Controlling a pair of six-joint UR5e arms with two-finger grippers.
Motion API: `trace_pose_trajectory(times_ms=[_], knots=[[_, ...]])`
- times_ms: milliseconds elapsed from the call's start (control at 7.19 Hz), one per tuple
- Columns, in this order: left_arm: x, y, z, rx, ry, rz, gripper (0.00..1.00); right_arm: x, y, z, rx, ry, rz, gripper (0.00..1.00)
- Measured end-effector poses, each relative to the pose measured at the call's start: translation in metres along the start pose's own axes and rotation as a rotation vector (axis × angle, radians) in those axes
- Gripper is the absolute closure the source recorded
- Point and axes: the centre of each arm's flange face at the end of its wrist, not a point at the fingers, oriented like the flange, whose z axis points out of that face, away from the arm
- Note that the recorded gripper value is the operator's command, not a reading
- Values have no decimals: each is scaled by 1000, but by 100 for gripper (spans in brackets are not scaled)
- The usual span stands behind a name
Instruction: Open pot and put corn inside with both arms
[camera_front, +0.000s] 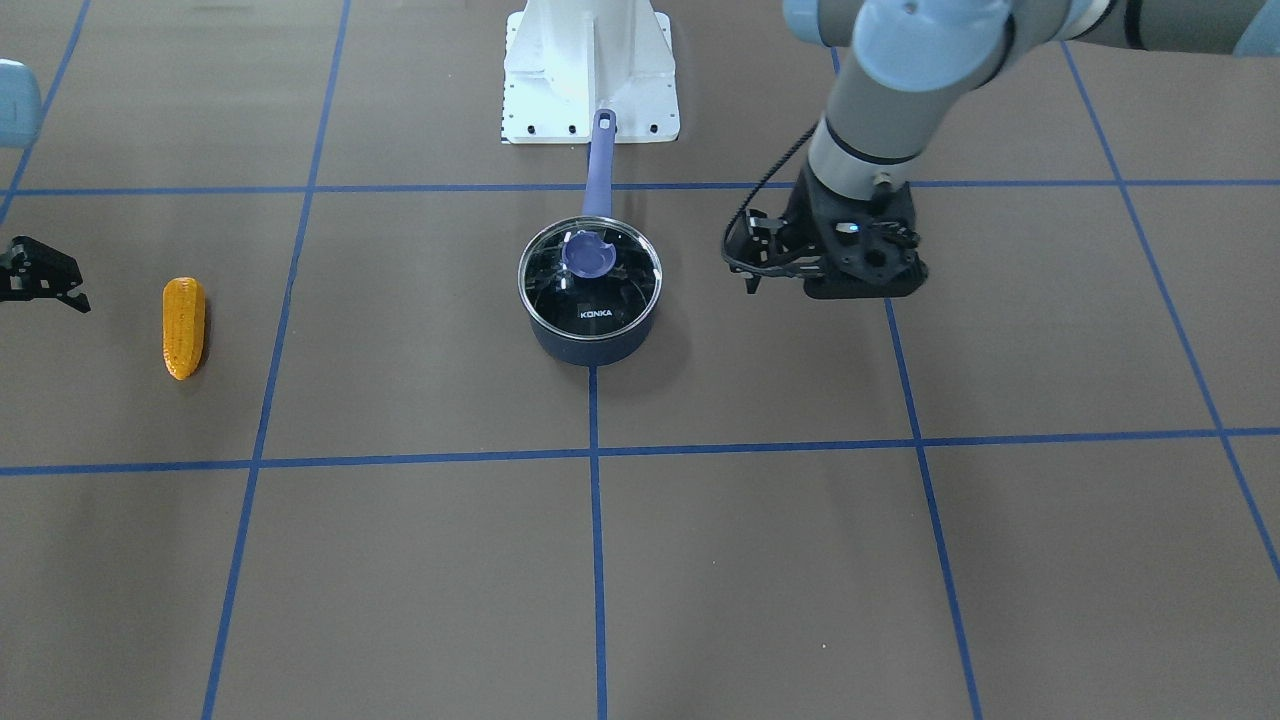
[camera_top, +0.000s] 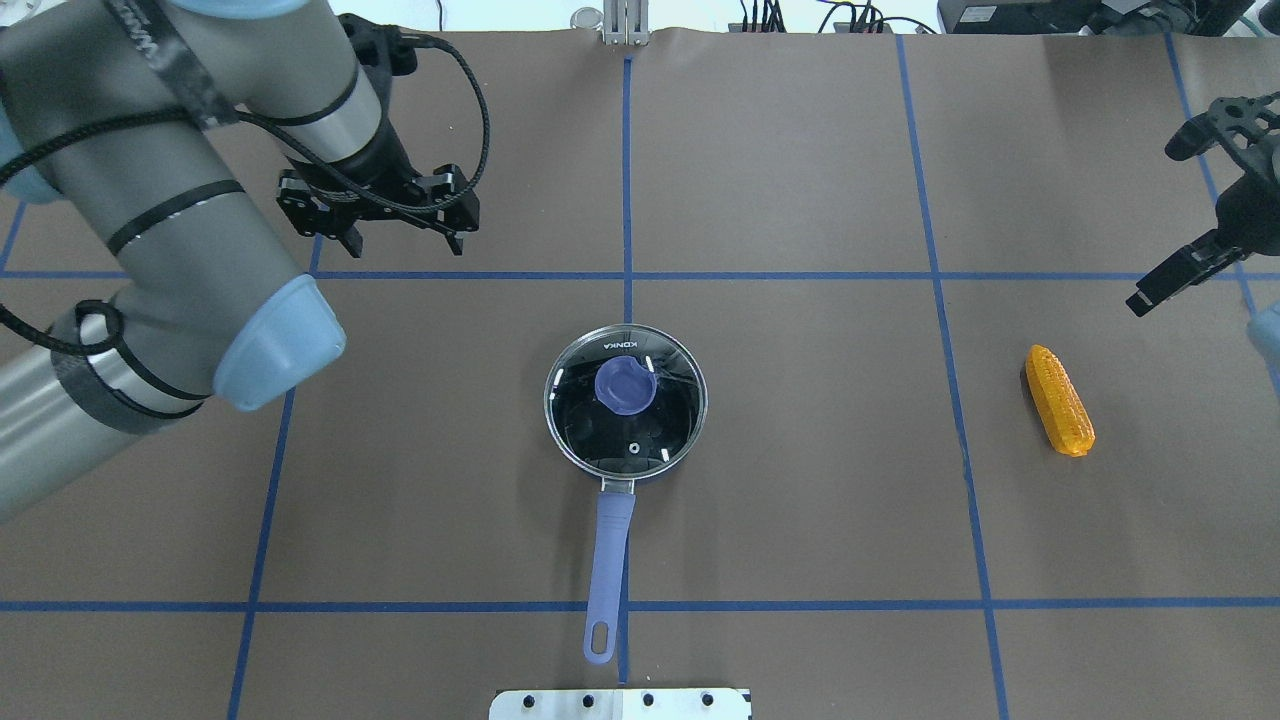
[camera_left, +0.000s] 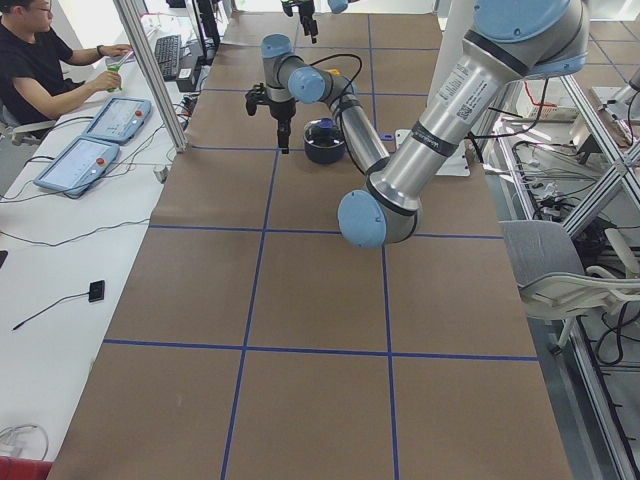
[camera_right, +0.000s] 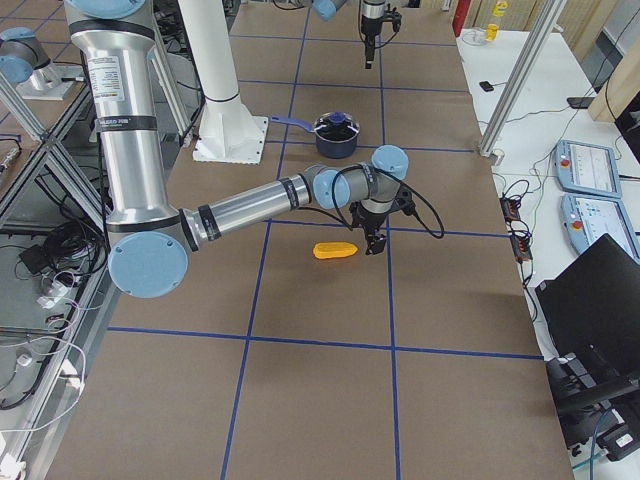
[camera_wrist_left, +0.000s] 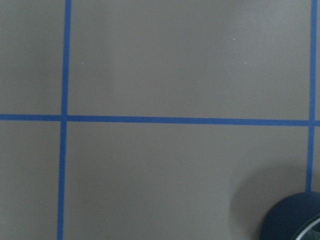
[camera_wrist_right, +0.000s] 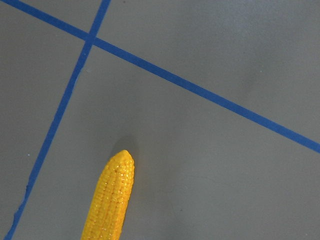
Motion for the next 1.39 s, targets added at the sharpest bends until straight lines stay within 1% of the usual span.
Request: trace_pose_trajectory(times_ms=[139,278,417,557,696,835,1113,1391], knots=[[32,10,7,-3,1,16,0,-8,-2,0,4,4,-3,0],[58,20,13,-12,7,33,0,-16,-7,-2,20,12,28,0],[81,31,22,-19,18,49,0,-30,-15,-1,44,17,82,0],[98,35,32,-19,30,59,0,-40,-16,8,64,22,103,0],[116,37,43,-25,36,69,0,-44,-8,21,78,22,97,0],[133,40,53,-36,39,81,0,-43,2,33,78,20,87,0],[150,54,69,-61,39,101,0,-50,12,58,42,14,69,0],[158,66,82,-81,36,115,0,-53,14,73,16,15,62,0]])
